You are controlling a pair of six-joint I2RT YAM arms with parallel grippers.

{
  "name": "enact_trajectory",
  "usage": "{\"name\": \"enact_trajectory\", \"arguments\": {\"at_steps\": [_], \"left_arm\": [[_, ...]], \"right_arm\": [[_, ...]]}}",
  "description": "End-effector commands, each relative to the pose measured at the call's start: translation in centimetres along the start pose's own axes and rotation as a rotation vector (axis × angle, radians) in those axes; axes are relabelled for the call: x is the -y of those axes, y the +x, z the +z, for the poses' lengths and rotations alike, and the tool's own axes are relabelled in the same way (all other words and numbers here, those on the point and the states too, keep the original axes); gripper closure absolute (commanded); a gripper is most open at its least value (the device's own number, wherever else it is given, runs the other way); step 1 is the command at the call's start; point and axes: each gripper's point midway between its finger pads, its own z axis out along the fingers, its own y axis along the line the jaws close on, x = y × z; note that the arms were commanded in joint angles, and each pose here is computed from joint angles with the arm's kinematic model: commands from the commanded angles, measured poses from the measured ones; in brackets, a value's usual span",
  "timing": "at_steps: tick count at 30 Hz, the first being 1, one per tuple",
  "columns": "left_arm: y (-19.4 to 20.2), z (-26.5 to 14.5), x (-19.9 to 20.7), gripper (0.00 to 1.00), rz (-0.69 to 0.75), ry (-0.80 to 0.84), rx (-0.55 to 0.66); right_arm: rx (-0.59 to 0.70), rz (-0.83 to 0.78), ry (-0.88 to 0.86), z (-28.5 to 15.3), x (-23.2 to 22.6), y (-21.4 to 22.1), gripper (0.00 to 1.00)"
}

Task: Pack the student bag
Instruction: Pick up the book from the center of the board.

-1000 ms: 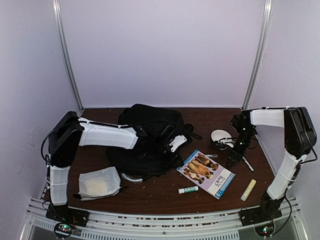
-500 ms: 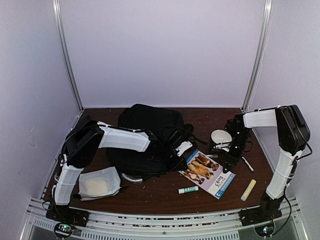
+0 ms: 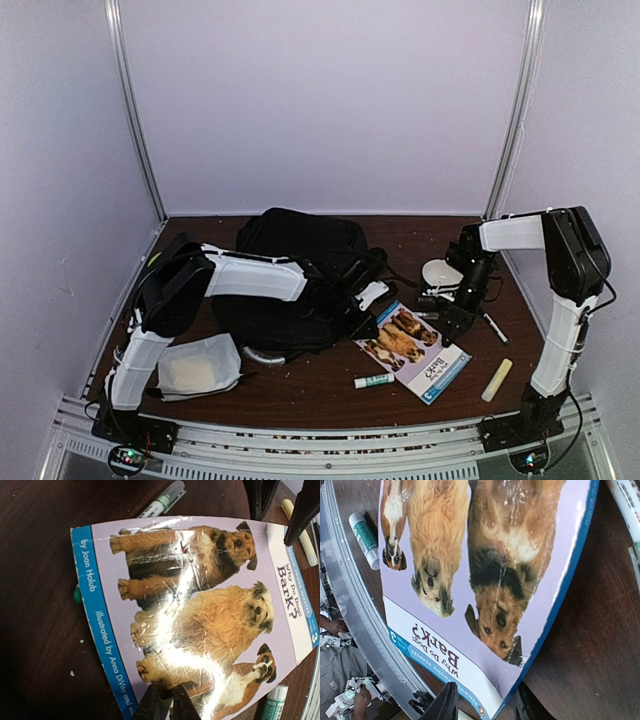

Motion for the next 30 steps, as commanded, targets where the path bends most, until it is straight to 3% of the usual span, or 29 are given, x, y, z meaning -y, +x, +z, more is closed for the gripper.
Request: {"name": "enact_trajectory", "arguments": {"at_steps": [1, 8, 18, 24, 30], "left_arm": [[2.6, 1.4, -0.6, 0.86, -0.035, -0.014, -0.079], [2.7, 1.4, -0.6, 0.86, -0.04, -0.015, -0.08], [2.8, 1.3, -0.6, 0.86, -0.038, -0.016, -0.074], [3.0, 1.4, -0.7, 0.86, -0.038, -0.022, -0.078], [3.1, 1.2, -0.8, 0.87, -0.039, -0.03, -0.078]], "right_arm": [[0.045, -0.01, -0.079, -0.2, -1.9, -1.1, 0.62], [0.052, 0.131, 0.082, 0.4, 0.9, -1.2, 0.62], [-0.012, 0.162, 0.092, 1.2, 0.7, -1.1, 0.58], [-0.022, 0.111, -0.023, 2.0, -1.6, -1.8, 0.67], [0.002, 0.093, -0.027, 2.3, -1.9, -2.5, 0.87]]}}
